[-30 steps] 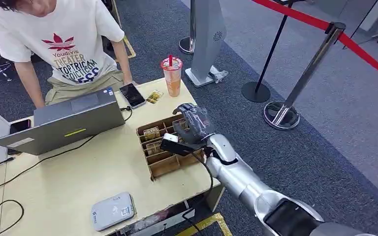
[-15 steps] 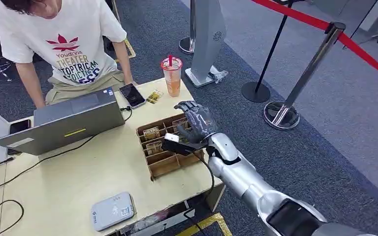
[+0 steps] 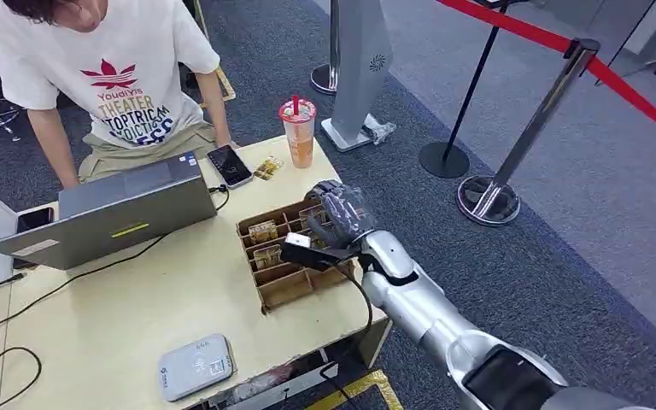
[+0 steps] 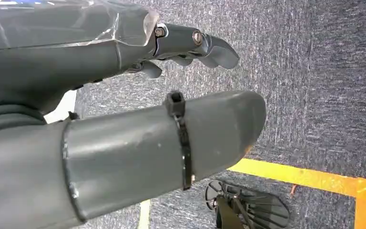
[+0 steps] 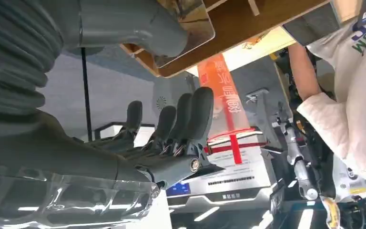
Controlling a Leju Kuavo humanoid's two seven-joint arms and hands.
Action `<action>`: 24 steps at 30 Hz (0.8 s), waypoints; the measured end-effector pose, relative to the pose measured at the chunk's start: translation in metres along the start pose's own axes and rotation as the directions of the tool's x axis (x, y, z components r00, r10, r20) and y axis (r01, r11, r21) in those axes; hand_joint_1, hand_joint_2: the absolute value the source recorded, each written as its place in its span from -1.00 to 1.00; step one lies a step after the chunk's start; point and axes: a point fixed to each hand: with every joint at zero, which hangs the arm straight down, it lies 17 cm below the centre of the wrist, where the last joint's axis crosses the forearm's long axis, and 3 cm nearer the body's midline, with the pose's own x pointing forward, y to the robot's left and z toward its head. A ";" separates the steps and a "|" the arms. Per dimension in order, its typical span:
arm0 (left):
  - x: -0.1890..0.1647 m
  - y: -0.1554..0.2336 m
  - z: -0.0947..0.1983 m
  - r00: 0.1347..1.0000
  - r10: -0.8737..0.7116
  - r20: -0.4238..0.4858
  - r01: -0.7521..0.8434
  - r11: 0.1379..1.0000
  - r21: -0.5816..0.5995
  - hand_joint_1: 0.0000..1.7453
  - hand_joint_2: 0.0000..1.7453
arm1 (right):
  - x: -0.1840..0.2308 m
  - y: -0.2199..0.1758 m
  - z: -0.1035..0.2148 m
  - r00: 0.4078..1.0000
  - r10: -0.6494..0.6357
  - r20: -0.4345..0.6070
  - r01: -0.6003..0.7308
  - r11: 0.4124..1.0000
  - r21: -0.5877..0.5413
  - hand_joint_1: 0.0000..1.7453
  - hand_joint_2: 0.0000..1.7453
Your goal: Pass the card to the sensor for recognition and then transmit it.
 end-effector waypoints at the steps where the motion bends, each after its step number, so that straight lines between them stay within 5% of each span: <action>1: 0.000 0.000 0.000 1.000 0.001 0.000 -0.001 1.000 0.000 -1.00 -1.00 | 0.001 0.000 -0.001 1.000 0.000 0.003 0.000 1.000 0.000 -0.10 1.00; 9: 0.000 0.002 -0.001 1.000 0.004 0.000 -0.004 1.000 0.003 -1.00 -1.00 | 0.010 0.002 -0.009 1.000 -0.001 0.025 0.000 1.000 0.014 -0.26 1.00; 24: 0.000 0.005 -0.001 1.000 0.014 -0.001 -0.014 1.000 0.009 -1.00 -1.00 | 0.016 0.011 -0.023 0.999 -0.012 0.046 0.010 0.999 0.046 -0.04 1.00</action>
